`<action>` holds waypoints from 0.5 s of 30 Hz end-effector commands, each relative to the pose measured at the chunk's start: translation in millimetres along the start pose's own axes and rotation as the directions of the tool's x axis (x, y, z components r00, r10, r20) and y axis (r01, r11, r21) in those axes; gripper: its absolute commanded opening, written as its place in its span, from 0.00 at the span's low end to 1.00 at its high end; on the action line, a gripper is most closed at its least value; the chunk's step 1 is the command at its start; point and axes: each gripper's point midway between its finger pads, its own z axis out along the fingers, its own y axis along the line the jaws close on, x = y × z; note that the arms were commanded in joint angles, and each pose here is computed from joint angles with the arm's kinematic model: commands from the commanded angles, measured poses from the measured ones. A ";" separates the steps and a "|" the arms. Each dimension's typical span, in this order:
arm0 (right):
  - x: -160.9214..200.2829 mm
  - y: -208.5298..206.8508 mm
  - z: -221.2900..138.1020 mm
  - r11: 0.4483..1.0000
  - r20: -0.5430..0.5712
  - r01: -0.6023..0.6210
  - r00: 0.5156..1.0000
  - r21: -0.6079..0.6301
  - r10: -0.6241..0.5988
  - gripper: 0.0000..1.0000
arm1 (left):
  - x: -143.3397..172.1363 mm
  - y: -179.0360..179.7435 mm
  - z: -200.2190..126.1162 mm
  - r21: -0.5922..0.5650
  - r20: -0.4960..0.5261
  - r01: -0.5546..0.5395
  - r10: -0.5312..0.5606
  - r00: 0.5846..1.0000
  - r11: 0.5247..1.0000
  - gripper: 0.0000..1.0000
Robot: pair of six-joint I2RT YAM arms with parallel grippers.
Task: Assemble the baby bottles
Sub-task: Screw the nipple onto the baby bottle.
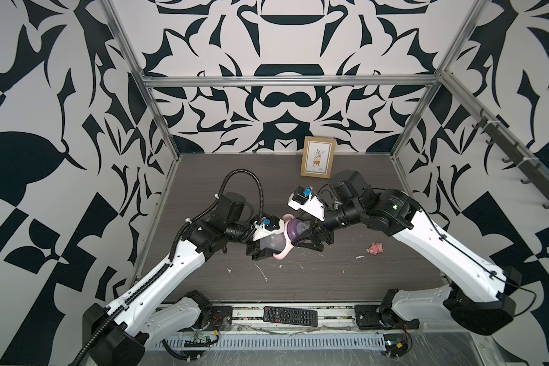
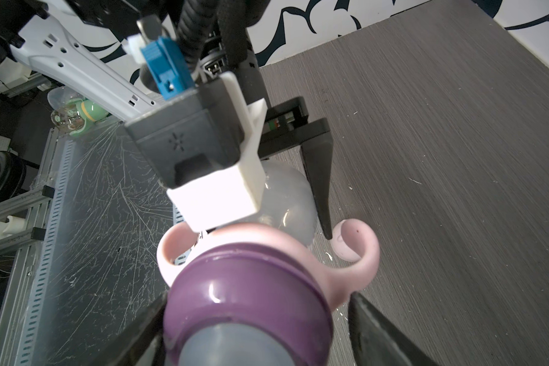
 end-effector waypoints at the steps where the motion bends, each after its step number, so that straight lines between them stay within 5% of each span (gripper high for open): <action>1: -3.7 -2.3 2.5 1.000 0.014 -0.005 1.000 0.013 0.004 0.81 | -16.2 1.7 -5.7 0.002 0.032 -0.029 0.029 0.999 1.000 0.00; 10: -10.4 -9.3 8.0 0.996 0.034 -0.083 0.996 0.017 0.083 0.42 | -7.1 12.1 -3.2 -0.054 0.002 -0.037 0.037 0.999 0.998 0.00; 15: -15.0 -23.6 19.1 0.971 0.058 -0.240 0.969 -0.019 0.241 0.05 | -5.1 34.6 -9.0 -0.215 -0.011 -0.092 0.092 0.996 0.972 0.00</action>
